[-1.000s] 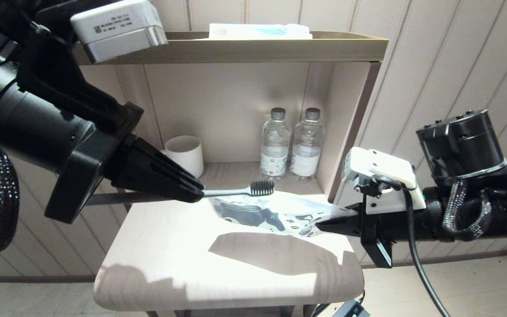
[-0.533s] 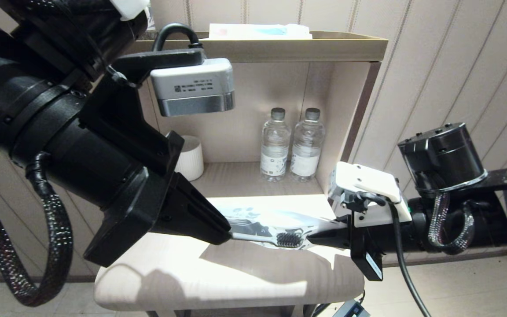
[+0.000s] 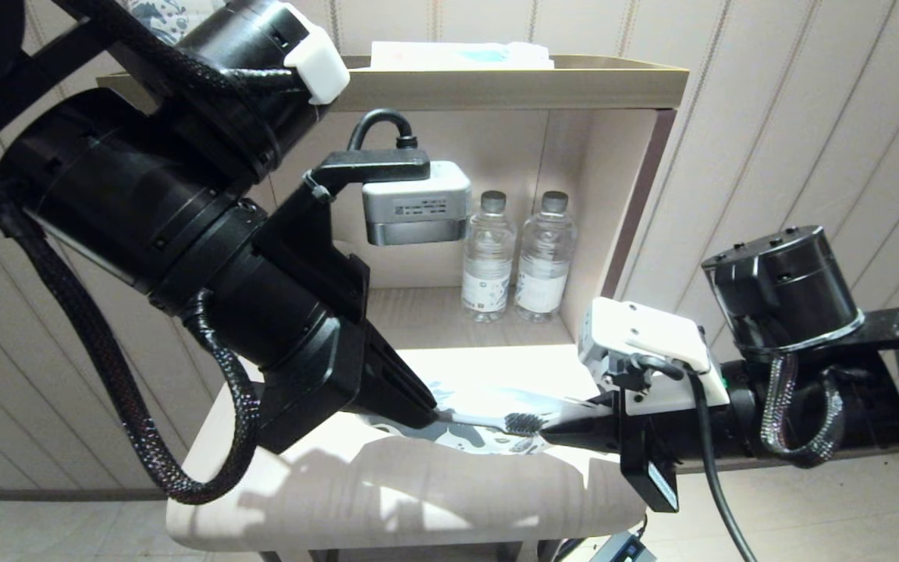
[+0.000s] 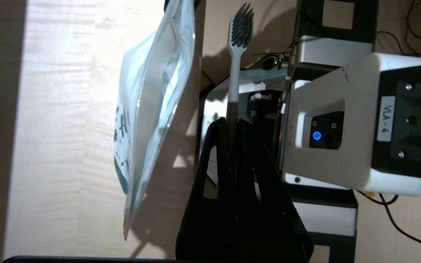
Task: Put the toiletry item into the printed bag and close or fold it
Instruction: Place the toothbrush in the storage bag
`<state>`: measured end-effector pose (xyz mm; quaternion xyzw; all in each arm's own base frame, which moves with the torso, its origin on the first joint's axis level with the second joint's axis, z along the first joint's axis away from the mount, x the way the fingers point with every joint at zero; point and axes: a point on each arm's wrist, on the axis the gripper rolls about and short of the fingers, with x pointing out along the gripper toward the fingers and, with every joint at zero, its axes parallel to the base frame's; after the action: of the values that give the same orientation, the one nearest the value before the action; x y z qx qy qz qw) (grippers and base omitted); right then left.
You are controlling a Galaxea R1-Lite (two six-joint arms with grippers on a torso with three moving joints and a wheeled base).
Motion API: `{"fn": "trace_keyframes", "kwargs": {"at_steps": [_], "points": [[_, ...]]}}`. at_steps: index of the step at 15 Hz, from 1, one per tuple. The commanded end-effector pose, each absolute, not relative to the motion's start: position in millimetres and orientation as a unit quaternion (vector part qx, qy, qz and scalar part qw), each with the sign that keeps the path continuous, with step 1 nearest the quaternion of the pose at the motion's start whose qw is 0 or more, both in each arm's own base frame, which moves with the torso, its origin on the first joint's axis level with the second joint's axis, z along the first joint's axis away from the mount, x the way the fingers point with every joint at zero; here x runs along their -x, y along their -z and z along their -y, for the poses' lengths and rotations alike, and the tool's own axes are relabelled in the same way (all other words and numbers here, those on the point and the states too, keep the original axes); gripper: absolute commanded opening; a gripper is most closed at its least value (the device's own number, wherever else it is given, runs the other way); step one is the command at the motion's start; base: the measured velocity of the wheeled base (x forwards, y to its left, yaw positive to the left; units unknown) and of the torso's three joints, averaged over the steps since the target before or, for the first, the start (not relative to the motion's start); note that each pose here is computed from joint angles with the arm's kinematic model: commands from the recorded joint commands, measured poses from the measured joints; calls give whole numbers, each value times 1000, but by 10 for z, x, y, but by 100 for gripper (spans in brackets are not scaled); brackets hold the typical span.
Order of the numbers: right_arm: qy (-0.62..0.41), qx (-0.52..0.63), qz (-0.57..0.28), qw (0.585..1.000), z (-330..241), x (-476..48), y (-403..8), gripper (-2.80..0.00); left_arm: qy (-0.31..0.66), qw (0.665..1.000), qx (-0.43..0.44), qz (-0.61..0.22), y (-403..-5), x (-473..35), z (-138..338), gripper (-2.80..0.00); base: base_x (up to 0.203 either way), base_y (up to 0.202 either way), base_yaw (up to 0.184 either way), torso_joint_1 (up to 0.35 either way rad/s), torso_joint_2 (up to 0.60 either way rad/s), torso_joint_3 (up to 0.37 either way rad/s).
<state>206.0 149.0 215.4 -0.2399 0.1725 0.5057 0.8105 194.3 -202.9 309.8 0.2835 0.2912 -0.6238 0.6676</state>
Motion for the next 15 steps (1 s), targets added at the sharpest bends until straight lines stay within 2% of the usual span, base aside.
{"fn": "trace_keyframes", "kwargs": {"at_steps": [1, 15], "points": [[-508, 241, -173, 809, -1485, -2050, -2144, -280, 625, 661, -284, -303, -2983, -2050, 2133, -280, 0, 0, 0, 0, 0, 0], [-511, 241, -172, 807, -1458, -2007, -2061, -280, 598, 677, -283, -322, -2805, -2335, 2162, -280, 0, 0, 0, 0, 0, 0]]}}
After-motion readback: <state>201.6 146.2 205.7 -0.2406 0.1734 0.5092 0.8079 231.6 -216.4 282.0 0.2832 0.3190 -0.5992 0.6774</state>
